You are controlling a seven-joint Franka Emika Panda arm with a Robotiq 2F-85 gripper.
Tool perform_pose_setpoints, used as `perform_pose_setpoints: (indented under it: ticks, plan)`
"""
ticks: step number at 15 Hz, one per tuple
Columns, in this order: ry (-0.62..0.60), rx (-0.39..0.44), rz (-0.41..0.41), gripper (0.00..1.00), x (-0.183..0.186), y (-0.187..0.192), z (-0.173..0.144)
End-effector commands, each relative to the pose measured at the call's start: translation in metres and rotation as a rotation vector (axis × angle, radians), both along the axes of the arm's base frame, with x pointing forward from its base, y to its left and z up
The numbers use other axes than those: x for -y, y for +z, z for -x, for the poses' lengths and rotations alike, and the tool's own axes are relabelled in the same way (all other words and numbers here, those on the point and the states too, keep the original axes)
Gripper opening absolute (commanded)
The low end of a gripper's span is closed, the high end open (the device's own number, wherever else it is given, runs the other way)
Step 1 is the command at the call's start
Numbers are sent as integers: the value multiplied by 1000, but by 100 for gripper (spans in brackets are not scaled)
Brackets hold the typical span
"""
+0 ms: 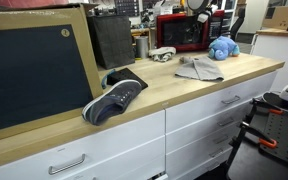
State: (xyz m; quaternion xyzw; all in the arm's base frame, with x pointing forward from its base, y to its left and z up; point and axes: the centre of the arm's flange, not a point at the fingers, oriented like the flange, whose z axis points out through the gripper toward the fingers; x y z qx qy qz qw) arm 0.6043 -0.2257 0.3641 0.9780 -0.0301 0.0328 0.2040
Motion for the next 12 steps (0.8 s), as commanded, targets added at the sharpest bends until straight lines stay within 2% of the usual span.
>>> perform_pose_setpoints:
  ticks: [1, 4, 6, 7, 8, 12]
  plan:
    - [-68, -61, -92, 100, -22, 2, 0]
    - [-51, -197, -205, 100, -60, -13, 22]
    - [-32, -248, -257, 100, -86, -18, 32]
    - [-23, -266, -278, 89, -99, -19, 36]
    - [-12, -277, -295, 72, -110, -19, 41]
    - [41, -286, -335, 42, -151, -33, 65]
